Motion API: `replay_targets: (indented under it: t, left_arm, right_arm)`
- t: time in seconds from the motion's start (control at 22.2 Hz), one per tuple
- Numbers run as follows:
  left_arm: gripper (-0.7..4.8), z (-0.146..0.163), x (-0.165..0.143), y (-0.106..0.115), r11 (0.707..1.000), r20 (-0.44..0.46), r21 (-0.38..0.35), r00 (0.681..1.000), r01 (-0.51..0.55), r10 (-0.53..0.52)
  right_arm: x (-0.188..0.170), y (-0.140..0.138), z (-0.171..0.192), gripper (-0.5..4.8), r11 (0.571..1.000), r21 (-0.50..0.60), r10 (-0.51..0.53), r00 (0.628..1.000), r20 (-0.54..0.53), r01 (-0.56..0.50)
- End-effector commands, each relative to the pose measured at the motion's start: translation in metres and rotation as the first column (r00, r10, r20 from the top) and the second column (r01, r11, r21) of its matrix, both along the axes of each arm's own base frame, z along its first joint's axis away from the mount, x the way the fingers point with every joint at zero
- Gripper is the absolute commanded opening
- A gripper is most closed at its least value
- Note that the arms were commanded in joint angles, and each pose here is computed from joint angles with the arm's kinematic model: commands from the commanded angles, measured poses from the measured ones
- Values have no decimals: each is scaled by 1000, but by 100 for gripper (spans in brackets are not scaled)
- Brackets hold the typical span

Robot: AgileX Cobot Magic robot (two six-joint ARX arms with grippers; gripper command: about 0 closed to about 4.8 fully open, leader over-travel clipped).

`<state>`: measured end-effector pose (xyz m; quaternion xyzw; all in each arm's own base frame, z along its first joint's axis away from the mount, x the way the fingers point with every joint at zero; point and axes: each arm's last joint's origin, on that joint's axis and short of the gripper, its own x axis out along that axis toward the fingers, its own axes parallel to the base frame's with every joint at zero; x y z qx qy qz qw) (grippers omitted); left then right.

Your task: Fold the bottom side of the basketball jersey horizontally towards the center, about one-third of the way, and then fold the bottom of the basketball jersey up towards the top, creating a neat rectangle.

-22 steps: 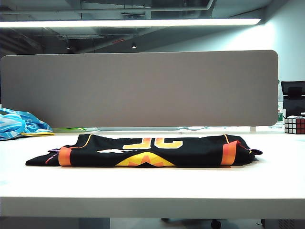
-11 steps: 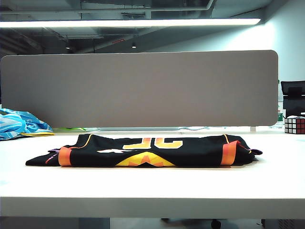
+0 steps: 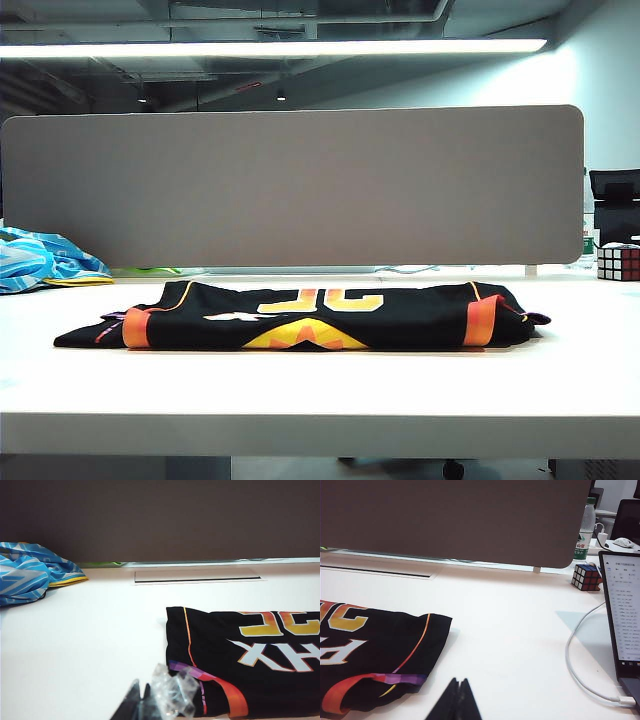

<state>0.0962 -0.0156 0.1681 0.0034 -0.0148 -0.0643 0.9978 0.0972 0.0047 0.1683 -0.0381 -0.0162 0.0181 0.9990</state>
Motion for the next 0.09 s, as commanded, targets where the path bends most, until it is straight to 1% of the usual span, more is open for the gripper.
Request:
replay_targets:
  t: [0.05, 0.09]
  left_arm:
    - [-6, 1, 0, 0, 1000, 11, -1, 1000, 3, -3]
    - [-6, 1, 0, 0, 1000, 11, -1, 1000, 3, -3]
  right_arm:
    - [0, 0, -1, -1, 1000, -1, -1, 1000, 10, 1]
    - [0, 0, -1, -1, 1000, -1, -1, 1000, 10, 1]
